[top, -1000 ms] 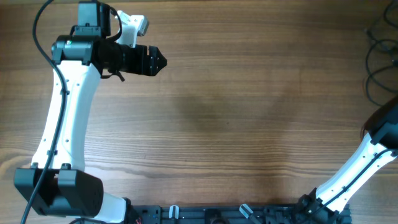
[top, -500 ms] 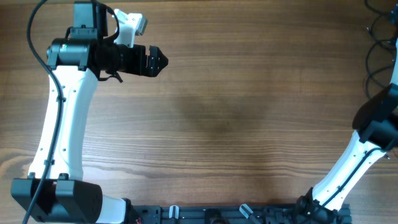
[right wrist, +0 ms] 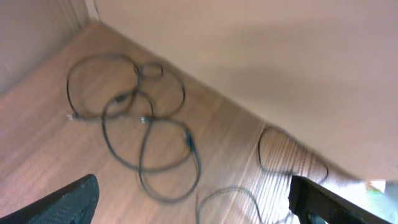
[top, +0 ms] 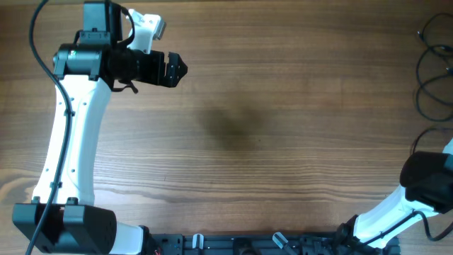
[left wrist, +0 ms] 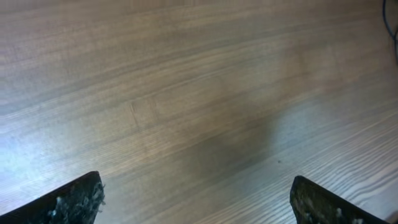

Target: Untangle cables

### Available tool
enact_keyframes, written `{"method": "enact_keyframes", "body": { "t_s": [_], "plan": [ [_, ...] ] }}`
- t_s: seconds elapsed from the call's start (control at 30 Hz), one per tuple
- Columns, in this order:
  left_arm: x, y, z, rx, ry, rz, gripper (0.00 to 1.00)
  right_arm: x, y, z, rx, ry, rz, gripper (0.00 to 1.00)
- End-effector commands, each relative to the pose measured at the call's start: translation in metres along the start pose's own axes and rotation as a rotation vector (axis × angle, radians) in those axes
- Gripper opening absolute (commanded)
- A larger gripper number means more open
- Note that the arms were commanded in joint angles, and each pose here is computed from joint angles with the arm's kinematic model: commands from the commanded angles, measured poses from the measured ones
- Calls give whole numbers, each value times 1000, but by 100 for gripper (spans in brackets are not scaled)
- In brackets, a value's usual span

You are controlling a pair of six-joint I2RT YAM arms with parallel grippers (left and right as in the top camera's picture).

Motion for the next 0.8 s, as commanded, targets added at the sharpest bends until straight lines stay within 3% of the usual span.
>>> {"method": "enact_keyframes", "body": {
  "t_s": [0.0, 0.2, 0.37, 0.53, 0.77],
  "plan": [
    [-11, -15, -5, 50, -1, -73, 100, -12, 17, 11, 34, -112, 78, 100],
    [-13, -30, 2, 21, -47, -142, 100, -23, 54, 12, 20, -160, 240, 100],
    [-16, -39, 8, -26, -92, -186, 99, -53, 62, -8, 3, -169, 247, 100],
    [-22, -41, 28, -148, -214, -219, 97, -98, 62, -5, -48, -376, 189, 100],
    [-40, -39, 28, -217, -245, -259, 95, -151, 66, 6, -162, -652, 106, 100]
  ]
}}
Point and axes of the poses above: each gripper's point midway between its finger pads, its own x axis out along the fingers, its own z axis along the line the jaws close on, y = z × x, the point moved 2 cm from there along -x, back along the fingers, and after that the axes turned 9 degrees about -x, right-handed, at the moved point
